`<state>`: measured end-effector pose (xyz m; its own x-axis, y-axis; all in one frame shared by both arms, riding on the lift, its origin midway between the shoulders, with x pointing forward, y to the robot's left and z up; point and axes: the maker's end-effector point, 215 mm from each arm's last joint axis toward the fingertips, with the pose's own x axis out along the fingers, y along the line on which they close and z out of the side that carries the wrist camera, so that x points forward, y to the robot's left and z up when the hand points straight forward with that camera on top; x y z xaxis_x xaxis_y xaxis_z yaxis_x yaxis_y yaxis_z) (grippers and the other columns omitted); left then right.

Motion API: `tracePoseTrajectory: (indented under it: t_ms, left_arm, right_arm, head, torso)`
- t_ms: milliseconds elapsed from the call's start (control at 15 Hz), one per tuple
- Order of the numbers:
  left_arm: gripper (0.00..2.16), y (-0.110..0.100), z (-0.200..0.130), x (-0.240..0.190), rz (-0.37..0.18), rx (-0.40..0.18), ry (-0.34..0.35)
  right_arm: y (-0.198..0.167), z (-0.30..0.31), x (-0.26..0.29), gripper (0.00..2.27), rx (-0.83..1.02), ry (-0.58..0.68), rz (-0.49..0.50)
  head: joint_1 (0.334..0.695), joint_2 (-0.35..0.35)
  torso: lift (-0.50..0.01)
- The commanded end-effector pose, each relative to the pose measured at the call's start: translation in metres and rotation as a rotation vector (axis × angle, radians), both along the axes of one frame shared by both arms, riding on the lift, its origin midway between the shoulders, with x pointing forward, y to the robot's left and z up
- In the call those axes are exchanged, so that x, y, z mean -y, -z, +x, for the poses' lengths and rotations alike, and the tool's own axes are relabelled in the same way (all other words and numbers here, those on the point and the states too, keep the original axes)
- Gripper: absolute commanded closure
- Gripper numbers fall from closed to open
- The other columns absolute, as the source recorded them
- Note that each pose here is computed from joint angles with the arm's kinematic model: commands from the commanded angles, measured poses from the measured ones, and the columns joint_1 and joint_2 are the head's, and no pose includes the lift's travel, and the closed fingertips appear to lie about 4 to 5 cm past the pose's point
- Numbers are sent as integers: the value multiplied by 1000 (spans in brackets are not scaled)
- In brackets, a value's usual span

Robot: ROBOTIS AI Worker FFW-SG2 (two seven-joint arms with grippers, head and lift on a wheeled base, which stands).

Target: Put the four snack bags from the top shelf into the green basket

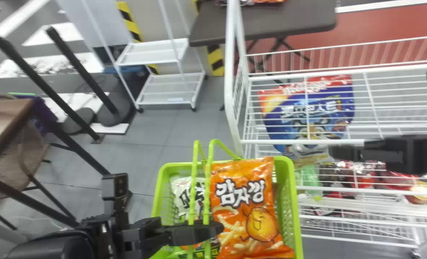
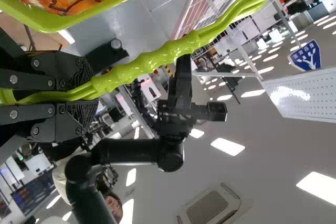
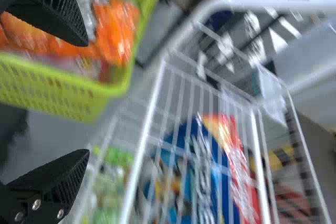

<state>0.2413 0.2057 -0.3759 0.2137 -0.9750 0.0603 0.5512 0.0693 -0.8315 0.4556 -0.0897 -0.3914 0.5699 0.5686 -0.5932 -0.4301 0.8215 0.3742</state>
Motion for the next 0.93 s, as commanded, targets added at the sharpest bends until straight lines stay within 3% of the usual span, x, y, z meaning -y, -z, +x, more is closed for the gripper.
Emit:
tracePoseTrajectory:
  t_ms: [0, 67, 200, 467, 867]
  left_arm:
    - [2148, -2, -2, 0, -7, 2, 8]
    - [2148, -2, -3, 0, -6, -1, 10]
    - [2148, -1, -4, -1, -5, -5, 7]
    - [2148, -2, -5, -4, -5, -4, 0]
    - [2148, -4, -4, -2, -6, -1, 2]
  right_arm:
    - [-21, 58, 37, 49, 340, 155, -96]
    - [-34, 70, 44, 49, 486, 183, -140]
    - [-40, 76, 56, 49, 599, 214, -161]
    - [-28, 70, 107, 53, 651, 299, -203]
    - [-24, 57, 131, 53, 670, 347, -199]
  head:
    - [695, 214]
    - [695, 156]
    - [695, 118]
    - [695, 70]
    - [695, -6]
  torso:
    - [0]
    - [0]
    - [0]
    - [0]
    - [0]
